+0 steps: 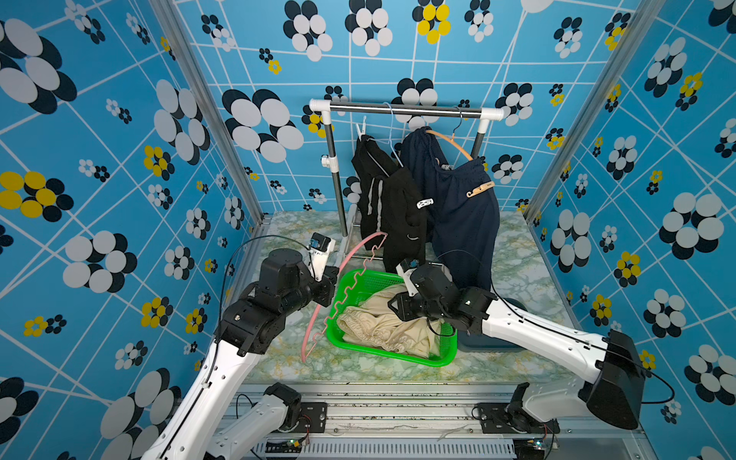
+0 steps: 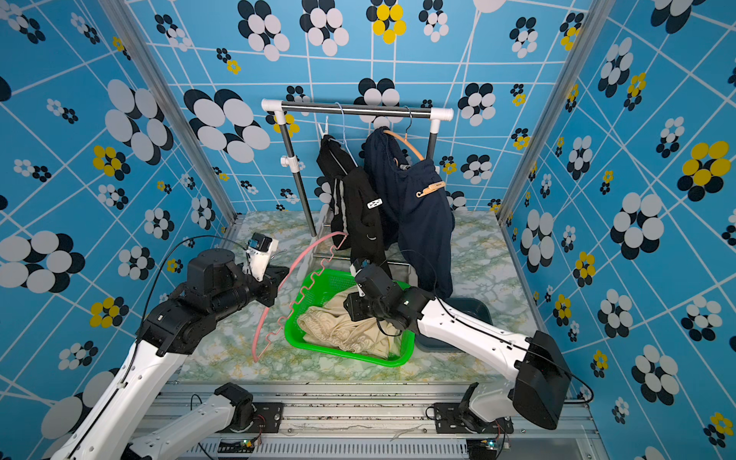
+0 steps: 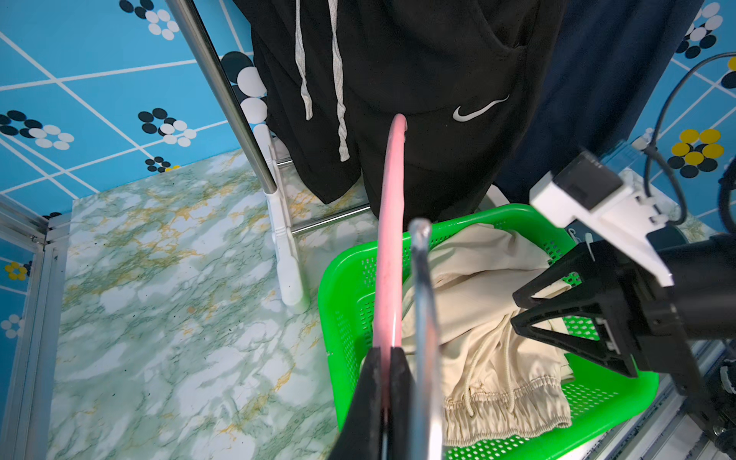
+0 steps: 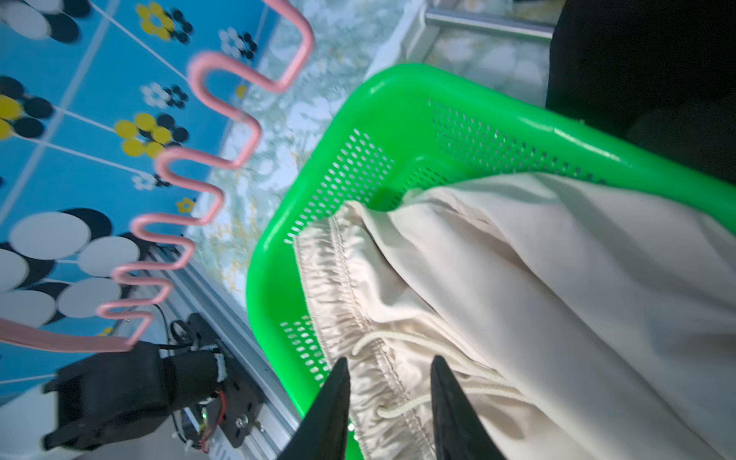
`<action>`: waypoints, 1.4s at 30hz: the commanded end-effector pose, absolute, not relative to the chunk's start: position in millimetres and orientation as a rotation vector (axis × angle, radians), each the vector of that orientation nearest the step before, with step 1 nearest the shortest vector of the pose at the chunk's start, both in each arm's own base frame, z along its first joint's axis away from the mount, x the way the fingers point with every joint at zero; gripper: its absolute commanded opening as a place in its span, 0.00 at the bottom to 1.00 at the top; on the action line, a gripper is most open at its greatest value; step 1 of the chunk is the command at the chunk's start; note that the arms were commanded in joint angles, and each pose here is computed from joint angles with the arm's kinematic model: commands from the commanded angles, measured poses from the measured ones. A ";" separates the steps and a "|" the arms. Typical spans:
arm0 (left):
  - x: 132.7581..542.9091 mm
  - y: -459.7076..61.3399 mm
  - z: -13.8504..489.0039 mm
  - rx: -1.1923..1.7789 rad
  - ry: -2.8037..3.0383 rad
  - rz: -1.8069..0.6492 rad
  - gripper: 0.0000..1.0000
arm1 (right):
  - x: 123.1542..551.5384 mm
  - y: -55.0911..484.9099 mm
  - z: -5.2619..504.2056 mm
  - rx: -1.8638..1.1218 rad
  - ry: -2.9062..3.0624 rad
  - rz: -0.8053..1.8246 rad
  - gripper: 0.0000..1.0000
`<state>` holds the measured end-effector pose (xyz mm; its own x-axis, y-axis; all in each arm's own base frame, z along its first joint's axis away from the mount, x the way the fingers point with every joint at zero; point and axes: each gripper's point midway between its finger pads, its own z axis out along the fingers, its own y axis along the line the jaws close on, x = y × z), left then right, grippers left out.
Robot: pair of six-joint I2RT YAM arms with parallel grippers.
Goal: Remove the clothespins securing shorts to the hanger
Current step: Place the shorts in the basket, then adjust the hanger.
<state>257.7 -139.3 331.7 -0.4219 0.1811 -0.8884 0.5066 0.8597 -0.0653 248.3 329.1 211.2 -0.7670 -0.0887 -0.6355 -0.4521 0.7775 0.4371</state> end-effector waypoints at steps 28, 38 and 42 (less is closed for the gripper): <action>251.7 -200.8 342.7 0.711 1.826 -0.666 0.00 | 296.6 378.9 347.2 -0.034 1.919 1.403 0.58; 263.6 -225.2 346.2 0.748 1.791 -0.736 0.00 | 302.6 383.1 341.1 0.054 1.882 1.601 0.26; 264.3 -232.2 345.2 0.767 1.793 -0.775 0.00 | 307.3 379.6 338.3 0.112 1.858 1.669 0.09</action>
